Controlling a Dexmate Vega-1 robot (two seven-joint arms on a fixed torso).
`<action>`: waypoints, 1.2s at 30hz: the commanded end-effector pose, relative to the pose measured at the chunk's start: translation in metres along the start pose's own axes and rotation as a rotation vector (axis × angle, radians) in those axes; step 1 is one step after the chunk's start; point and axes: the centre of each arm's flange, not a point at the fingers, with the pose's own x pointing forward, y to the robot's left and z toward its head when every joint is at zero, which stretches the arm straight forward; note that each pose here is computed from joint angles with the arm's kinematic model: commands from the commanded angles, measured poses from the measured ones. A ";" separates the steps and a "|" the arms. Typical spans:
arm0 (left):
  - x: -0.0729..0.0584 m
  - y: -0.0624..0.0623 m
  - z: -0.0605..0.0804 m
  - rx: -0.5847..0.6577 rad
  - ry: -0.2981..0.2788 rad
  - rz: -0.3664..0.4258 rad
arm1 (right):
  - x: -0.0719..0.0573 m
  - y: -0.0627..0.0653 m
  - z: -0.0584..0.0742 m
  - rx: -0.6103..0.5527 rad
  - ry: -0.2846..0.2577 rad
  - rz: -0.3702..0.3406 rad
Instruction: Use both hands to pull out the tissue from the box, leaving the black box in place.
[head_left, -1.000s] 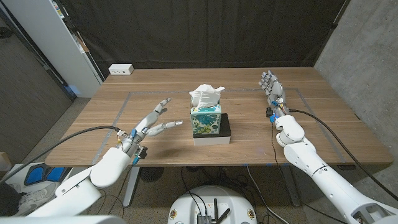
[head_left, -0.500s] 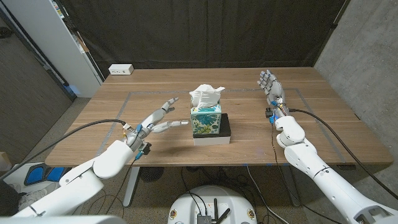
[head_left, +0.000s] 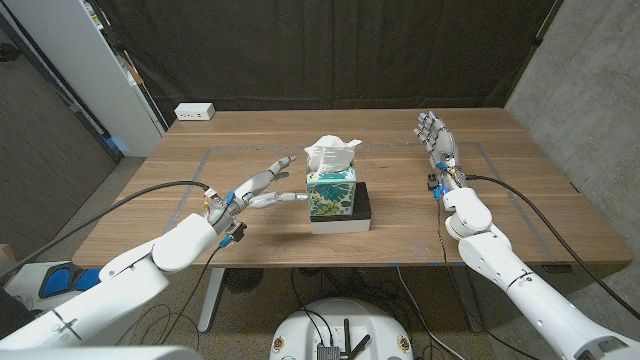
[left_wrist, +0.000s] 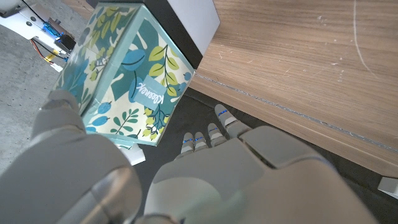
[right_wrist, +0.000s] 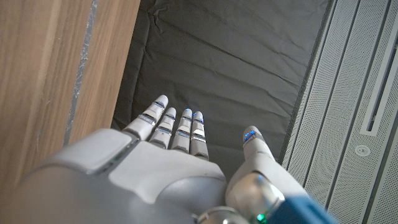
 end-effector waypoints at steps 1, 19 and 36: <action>0.017 0.008 0.003 0.019 -0.020 -0.072 | -0.003 0.000 0.003 -0.012 -0.009 -0.006; 0.044 0.011 0.007 0.013 -0.078 -0.149 | -0.007 -0.004 0.004 -0.029 -0.011 -0.033; 0.058 0.003 0.008 -0.049 -0.104 -0.185 | -0.013 -0.011 0.003 -0.047 -0.006 -0.063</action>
